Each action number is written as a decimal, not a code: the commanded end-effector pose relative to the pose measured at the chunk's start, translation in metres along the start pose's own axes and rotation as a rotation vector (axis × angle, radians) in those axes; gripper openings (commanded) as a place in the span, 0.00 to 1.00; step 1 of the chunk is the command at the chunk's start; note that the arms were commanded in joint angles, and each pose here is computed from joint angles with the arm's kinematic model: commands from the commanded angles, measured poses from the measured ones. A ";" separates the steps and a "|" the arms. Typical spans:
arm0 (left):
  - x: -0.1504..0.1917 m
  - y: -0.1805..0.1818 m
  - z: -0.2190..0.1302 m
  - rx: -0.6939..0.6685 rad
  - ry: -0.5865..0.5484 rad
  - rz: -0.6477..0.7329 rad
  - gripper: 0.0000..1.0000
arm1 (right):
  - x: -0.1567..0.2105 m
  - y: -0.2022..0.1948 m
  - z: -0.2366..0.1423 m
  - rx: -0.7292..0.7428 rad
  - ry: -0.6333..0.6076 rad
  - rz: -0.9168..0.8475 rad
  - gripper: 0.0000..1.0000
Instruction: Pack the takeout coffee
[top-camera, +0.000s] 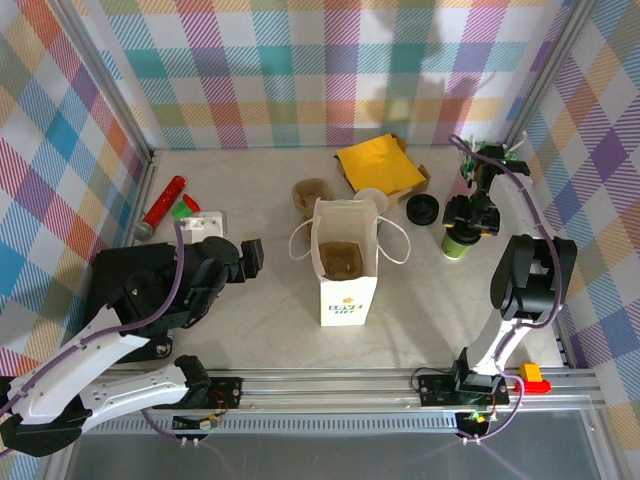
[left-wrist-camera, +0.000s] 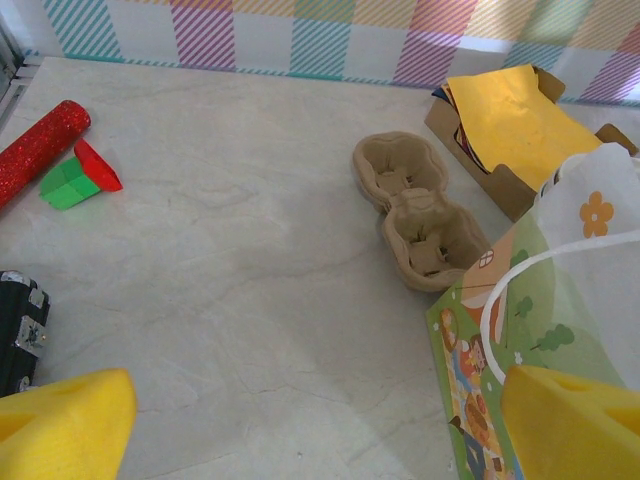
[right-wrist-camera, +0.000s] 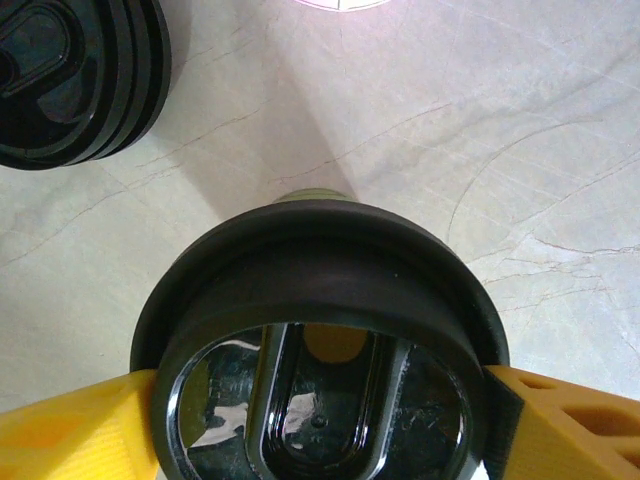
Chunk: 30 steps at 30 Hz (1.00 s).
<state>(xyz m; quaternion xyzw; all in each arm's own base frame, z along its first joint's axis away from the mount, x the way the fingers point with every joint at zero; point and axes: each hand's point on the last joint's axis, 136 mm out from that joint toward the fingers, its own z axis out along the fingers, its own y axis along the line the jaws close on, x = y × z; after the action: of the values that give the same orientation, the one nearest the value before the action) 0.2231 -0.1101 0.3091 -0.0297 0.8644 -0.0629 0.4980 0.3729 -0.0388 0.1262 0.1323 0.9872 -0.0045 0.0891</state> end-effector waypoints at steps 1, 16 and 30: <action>-0.003 0.001 0.000 0.002 -0.017 -0.013 0.93 | 0.021 0.003 0.027 0.013 0.126 -0.034 0.78; -0.005 -0.002 -0.001 0.025 -0.012 -0.029 0.93 | 0.033 0.028 0.006 -0.010 0.110 -0.083 0.68; 0.000 -0.023 -0.004 0.145 0.032 -0.040 0.91 | 0.082 0.058 -0.086 0.013 0.036 -0.132 0.67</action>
<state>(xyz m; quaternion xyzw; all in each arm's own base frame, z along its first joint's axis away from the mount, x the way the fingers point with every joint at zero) 0.2193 -0.1263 0.3073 -0.0136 0.8707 -0.1066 0.4800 0.3167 0.0380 0.1725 0.0560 0.9958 -0.0094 0.0721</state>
